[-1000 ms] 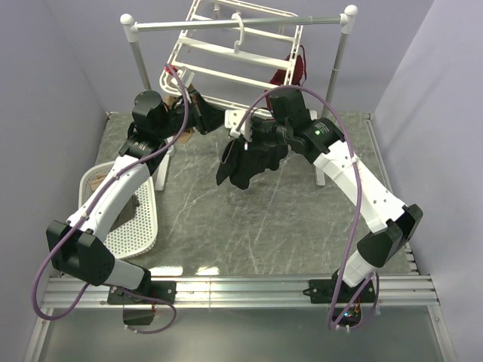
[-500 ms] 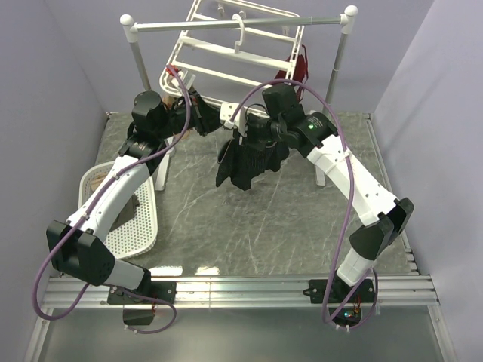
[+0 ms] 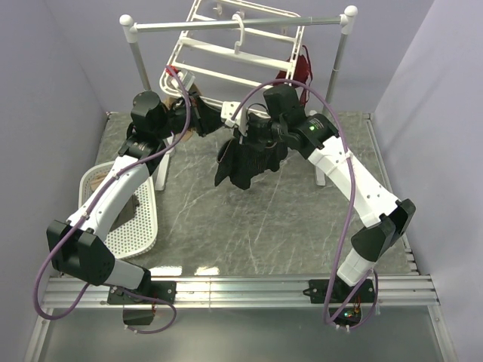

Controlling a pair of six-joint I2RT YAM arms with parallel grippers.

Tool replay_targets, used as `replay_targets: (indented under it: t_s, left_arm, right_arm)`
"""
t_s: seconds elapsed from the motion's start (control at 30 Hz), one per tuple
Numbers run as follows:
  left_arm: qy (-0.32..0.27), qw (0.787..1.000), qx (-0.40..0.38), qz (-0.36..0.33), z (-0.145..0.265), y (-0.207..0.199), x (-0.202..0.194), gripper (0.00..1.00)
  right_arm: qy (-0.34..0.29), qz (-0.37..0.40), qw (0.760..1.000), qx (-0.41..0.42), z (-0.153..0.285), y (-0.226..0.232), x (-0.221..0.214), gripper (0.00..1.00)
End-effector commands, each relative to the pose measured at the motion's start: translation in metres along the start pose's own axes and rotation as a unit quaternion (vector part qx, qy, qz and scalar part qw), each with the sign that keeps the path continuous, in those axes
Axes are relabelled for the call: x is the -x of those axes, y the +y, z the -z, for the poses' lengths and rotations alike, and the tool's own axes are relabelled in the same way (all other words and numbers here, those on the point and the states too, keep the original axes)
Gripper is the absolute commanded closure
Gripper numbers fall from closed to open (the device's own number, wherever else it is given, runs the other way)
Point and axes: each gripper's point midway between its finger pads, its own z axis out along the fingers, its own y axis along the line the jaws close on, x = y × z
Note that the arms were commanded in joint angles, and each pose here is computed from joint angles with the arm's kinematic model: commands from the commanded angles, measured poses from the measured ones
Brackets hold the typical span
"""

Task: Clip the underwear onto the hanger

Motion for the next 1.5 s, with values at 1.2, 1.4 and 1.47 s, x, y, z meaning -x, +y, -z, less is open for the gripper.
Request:
replay_targets:
  t_s: [1.2,1.4,1.47]
  left_arm:
    - [0.021,0.998,-0.042,0.038,-0.003,-0.018,-0.010,1.00]
    - [0.023,0.998,-0.050,0.028,-0.004,-0.022,-0.010,1.00]
    - [0.021,0.998,-0.050,0.020,-0.004,-0.023,-0.011,1.00]
  right_arm:
    - [0.003,0.096,0.986,-0.135,0.032,-0.023,0.017,1.00]
    - [0.008,0.096,0.985,-0.141,0.032,-0.028,0.018,1.00]
    - [0.012,0.091,0.987,-0.134,0.029,-0.027,0.017,1.00]
